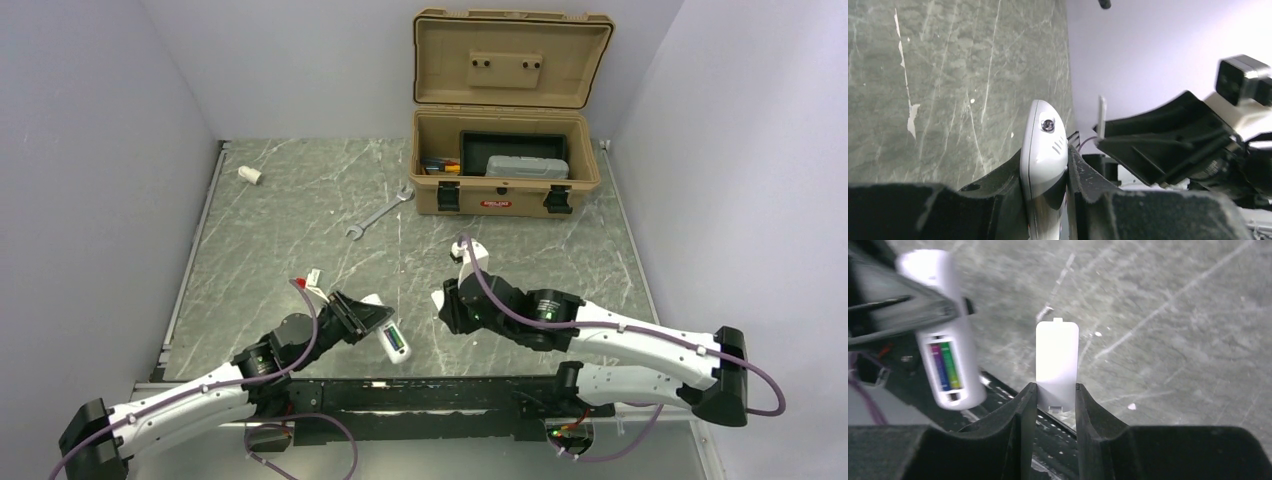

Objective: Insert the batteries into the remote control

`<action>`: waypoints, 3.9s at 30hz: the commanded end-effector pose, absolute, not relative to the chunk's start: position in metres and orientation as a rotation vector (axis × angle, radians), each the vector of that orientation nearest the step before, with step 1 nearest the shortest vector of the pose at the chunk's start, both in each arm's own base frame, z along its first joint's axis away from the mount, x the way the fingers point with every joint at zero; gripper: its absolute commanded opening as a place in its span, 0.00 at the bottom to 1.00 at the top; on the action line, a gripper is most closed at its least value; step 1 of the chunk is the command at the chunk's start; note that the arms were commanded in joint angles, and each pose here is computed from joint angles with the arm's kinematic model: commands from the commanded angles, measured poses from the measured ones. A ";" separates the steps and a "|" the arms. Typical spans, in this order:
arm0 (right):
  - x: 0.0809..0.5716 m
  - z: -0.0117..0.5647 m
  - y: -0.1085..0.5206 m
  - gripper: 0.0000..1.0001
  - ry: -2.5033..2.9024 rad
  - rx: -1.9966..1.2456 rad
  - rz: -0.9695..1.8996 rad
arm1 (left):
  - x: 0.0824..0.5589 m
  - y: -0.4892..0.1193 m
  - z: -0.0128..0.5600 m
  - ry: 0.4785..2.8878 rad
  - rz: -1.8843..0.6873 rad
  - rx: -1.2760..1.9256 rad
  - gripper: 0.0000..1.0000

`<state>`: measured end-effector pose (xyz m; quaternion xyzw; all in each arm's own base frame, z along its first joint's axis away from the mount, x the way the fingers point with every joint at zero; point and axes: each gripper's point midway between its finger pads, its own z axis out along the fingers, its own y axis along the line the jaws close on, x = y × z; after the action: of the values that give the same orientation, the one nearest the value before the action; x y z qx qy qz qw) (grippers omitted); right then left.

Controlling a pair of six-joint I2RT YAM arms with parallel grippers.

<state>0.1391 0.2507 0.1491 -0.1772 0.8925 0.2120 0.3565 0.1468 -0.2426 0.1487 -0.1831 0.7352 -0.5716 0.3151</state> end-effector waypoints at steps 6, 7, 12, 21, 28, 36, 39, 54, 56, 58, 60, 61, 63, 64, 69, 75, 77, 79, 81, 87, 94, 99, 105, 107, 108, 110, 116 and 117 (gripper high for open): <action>0.122 0.203 0.276 0.22 2.287 -0.679 0.663 | 0.175 -0.236 0.185 1.696 -1.587 -0.675 0.00; 0.122 0.208 0.280 0.22 2.284 -0.689 0.675 | 0.177 -0.237 0.186 1.702 -1.576 -0.681 0.00; 0.121 0.214 0.293 0.22 2.289 -0.742 0.677 | 0.183 -0.240 0.190 1.703 -1.546 -0.694 0.00; 0.115 0.209 0.308 0.22 2.359 -0.806 0.684 | 0.185 -0.240 0.178 1.722 -1.535 -0.735 0.00; 0.110 0.190 0.322 0.22 2.435 -0.842 0.678 | 0.185 -0.244 0.179 1.737 -1.520 -0.688 0.00; 0.113 0.179 0.332 0.22 2.456 -0.847 0.622 | 0.184 -0.245 0.179 1.738 -1.525 -0.679 0.00; 0.116 0.177 0.334 0.22 2.458 -0.845 0.596 | 0.184 -0.246 0.179 1.741 -1.527 -0.678 0.00; 0.116 0.165 0.337 0.22 2.491 -0.842 0.563 | 0.185 -0.244 0.175 1.749 -1.510 -0.690 0.00; 0.117 0.164 0.338 0.22 2.494 -0.839 0.557 | 0.185 -0.244 0.175 1.751 -1.505 -0.686 0.00; 0.117 0.164 0.338 0.22 2.496 -0.841 0.549 | 0.185 -0.244 0.175 1.755 -1.499 -0.685 0.00; 0.117 0.163 0.338 0.22 2.502 -0.843 0.545 | 0.185 -0.244 0.174 1.754 -1.500 -0.683 0.00; 0.116 0.162 0.338 0.22 2.504 -0.849 0.546 | 0.185 -0.244 0.174 1.751 -1.501 -0.684 0.00; 0.115 0.161 0.337 0.22 2.512 -0.849 0.543 | 0.185 -0.244 0.174 1.750 -1.502 -0.677 0.00; 0.114 0.161 0.337 0.22 2.512 -0.854 0.546 | 0.185 -0.244 0.175 1.750 -1.501 -0.674 0.00; 0.115 0.161 0.338 0.22 2.514 -0.845 0.546 | 0.185 -0.247 0.176 1.756 -1.499 -0.654 0.00; 0.116 0.161 0.340 0.22 2.513 -0.845 0.543 | 0.184 -0.250 0.177 1.752 -1.506 -0.626 0.00; 0.116 0.161 0.341 0.22 2.512 -0.850 0.543 | 0.184 -0.250 0.178 1.752 -1.508 -0.621 0.00; 0.116 0.161 0.342 0.22 2.514 -0.855 0.542 | 0.184 -0.251 0.178 1.754 -1.507 -0.615 0.00; 0.116 0.160 0.342 0.22 2.518 -0.860 0.540 | 0.183 -0.251 0.178 1.756 -1.504 -0.606 0.00; 0.116 0.155 0.343 0.23 2.532 -0.863 0.533 | 0.183 -0.251 0.179 1.755 -1.496 -0.586 0.00; 0.116 0.154 0.346 0.25 2.532 -0.867 0.530 | 0.182 -0.252 0.182 1.749 -1.498 -0.557 0.00; 0.117 0.156 0.349 0.25 2.524 -0.871 0.545 | 0.181 -0.257 0.183 1.750 -1.510 -0.532 0.00; 0.118 0.156 0.353 0.28 2.523 -0.877 0.549 | 0.180 -0.262 0.187 1.745 -1.532 -0.501 0.00; 0.118 0.156 0.353 0.29 2.524 -0.878 0.551 | 0.179 -0.263 0.187 1.746 -1.535 -0.495 0.00; 0.119 0.156 0.353 0.30 2.524 -0.878 0.549 | 0.179 -0.263 0.187 1.743 -1.538 -0.494 0.00; 0.120 0.154 0.353 0.32 2.526 -0.877 0.540 | 0.179 -0.263 0.188 1.740 -1.544 -0.491 0.00; 0.122 0.152 0.353 0.37 2.526 -0.880 0.534 | 0.178 -0.262 0.192 1.726 -1.550 -0.493 0.00; 0.123 0.152 0.354 0.37 2.525 -0.881 0.536 | 0.178 -0.261 0.192 1.725 -1.549 -0.495 0.00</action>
<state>0.1133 0.3367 0.1339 -0.3200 0.9153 0.1648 0.1805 0.1799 -0.2515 0.1421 -0.2070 0.7226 -0.5469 0.3687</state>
